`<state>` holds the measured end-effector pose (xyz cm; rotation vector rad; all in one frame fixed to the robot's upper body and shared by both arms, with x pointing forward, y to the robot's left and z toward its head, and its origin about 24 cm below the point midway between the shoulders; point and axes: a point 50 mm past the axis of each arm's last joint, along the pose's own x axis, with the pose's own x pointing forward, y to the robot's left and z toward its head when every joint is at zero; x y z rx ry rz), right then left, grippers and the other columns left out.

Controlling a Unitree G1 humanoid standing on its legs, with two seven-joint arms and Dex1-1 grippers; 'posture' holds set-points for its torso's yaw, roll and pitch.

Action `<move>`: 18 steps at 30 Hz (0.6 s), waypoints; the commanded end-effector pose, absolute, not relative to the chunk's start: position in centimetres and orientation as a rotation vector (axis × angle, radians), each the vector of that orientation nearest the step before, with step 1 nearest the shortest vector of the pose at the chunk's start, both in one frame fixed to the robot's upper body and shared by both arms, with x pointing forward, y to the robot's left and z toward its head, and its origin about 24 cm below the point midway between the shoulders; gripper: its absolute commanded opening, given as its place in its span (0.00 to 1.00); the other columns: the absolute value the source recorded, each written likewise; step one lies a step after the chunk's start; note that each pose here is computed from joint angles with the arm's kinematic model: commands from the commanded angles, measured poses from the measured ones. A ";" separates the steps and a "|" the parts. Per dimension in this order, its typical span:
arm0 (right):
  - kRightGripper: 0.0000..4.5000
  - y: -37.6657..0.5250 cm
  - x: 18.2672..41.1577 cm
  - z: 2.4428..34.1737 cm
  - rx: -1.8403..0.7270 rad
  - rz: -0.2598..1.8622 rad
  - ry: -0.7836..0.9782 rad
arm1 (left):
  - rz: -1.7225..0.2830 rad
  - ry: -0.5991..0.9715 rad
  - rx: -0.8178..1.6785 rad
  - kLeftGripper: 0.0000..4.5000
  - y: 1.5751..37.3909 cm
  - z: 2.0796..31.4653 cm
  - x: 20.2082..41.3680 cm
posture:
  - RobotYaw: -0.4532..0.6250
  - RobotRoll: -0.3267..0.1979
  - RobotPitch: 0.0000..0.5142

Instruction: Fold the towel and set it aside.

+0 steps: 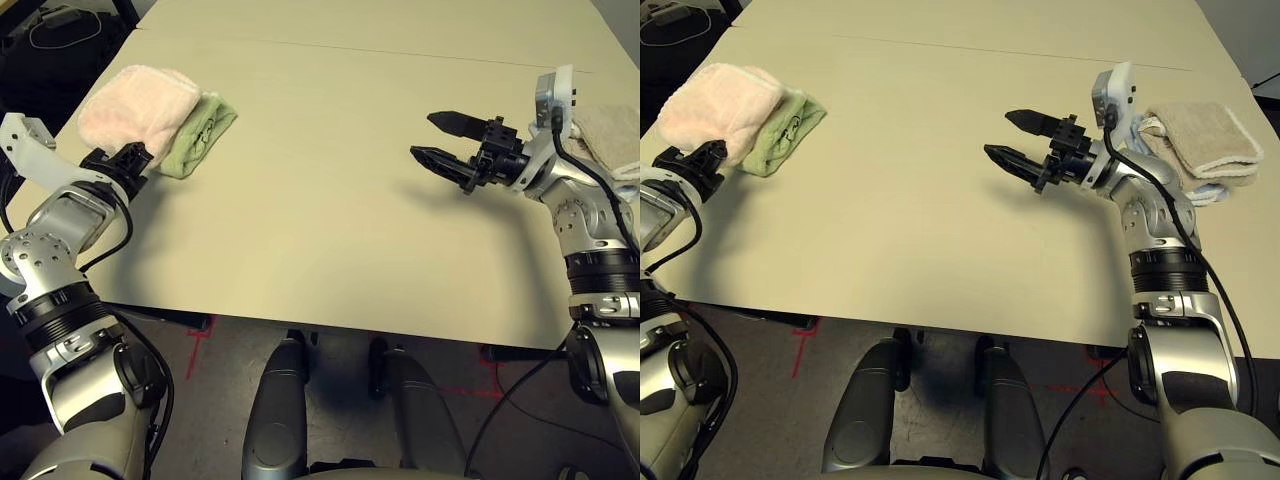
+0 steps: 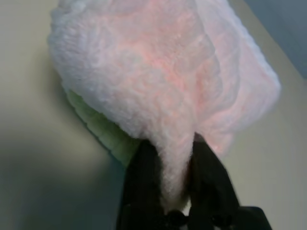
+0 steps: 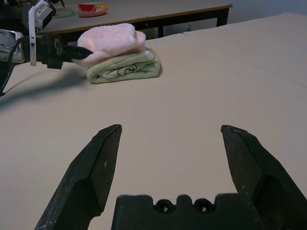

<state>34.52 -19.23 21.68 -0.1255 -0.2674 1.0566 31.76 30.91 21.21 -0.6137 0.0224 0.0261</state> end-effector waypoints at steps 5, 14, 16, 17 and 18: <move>1.00 -19.4 34.4 21.4 -0.138 1.059 -0.254 | -0.052 0.041 -0.545 0.88 30.4 22.2 32.0 | 0.56 0.62 0.43; 1.00 -19.5 34.6 21.7 -0.143 1.055 -0.258 | -0.298 0.155 -0.497 0.99 29.2 24.5 31.1 | 0.56 0.62 0.43; 1.00 -19.5 34.7 21.7 -0.144 1.053 -0.258 | -0.403 0.207 -0.508 0.99 28.3 25.1 30.7 | 0.56 0.62 0.43; 1.00 -19.5 34.7 21.7 -0.145 1.052 -0.259 | -0.426 0.235 -0.505 0.99 28.1 25.3 30.5 | 0.56 0.62 0.43; 1.00 -19.5 34.7 21.7 -0.145 1.052 -0.260 | -0.439 0.265 -0.495 0.99 27.9 25.3 30.5 | 0.56 0.62 0.43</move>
